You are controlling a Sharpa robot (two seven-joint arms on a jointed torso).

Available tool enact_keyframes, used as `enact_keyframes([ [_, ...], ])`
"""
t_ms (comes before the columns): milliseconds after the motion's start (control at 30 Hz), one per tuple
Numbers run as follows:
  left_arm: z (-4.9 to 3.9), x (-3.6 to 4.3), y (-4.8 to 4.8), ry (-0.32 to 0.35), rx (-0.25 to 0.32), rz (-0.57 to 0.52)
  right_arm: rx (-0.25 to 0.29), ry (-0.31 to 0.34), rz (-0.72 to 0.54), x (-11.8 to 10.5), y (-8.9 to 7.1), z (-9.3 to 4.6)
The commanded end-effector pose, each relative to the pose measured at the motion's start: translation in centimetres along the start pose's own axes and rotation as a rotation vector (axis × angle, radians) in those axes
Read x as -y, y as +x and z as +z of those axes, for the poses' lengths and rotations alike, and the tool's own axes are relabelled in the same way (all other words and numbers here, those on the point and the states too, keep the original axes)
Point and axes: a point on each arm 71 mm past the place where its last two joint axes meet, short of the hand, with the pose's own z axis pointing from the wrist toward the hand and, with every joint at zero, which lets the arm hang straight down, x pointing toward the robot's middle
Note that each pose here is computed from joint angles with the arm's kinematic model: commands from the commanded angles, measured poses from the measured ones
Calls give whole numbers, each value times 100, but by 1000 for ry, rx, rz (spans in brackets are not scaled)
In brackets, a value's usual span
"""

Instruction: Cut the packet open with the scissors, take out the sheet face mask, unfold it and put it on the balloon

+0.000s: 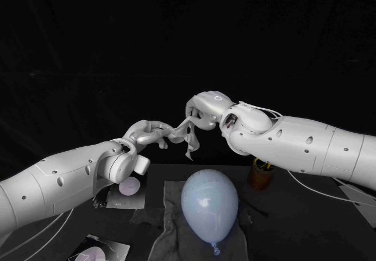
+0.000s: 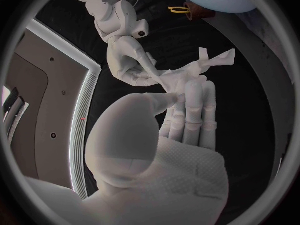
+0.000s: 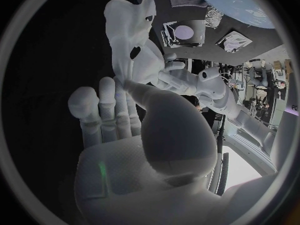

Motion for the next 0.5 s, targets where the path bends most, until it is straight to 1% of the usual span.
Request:
enact_keyframes([
  [33, 15, 6, 50, 26, -27, 12, 107, -37, -64, -56, -84, 3],
  [133, 12, -47, 63, 23, -15, 25, 133, -54, -86, -89, -100, 5],
  [233, 3, -97, 49, 27, 9, 23, 141, -62, -96, -107, -106, 6],
  [333, -3, -115, 31, 42, 33, 14, 145, -66, -100, -116, -110, 3],
  [500, -10, -112, 20, 72, 61, -1, 148, -65, -99, -118, -112, -1],
])
